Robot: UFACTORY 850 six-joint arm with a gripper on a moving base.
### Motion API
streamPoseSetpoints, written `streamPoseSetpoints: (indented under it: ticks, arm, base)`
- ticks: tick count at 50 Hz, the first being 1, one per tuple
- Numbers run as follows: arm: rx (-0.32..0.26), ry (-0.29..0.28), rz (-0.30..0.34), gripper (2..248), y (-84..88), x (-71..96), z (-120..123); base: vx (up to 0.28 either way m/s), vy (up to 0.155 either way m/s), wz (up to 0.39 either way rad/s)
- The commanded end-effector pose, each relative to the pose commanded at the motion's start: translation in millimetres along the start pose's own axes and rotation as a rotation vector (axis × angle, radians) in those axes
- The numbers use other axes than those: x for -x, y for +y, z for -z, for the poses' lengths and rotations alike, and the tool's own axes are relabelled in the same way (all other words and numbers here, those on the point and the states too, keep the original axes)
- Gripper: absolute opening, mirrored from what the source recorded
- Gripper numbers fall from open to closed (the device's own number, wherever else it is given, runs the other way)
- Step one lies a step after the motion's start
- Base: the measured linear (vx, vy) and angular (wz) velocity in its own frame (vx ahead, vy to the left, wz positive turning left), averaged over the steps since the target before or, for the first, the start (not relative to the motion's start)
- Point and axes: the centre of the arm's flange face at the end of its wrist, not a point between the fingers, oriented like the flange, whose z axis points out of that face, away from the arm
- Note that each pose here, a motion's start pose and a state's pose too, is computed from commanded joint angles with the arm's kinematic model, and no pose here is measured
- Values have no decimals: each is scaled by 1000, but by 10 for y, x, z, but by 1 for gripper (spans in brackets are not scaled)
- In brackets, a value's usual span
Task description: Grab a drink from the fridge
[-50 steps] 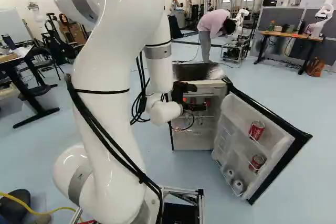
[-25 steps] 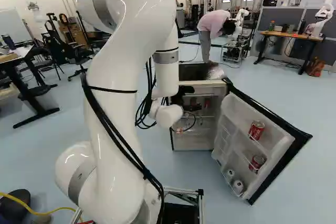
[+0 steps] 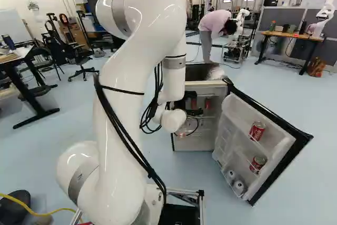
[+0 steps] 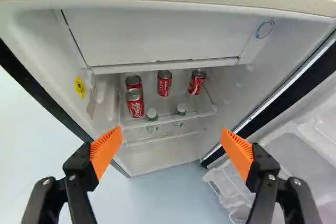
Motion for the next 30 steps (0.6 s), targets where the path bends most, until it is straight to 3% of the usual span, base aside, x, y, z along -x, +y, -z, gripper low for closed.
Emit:
streamPoseSetpoints:
  ticks: [30]
  arm:
    - [-34,2,3,247,-20,240,-211]
  base:
    - [0,0,0]
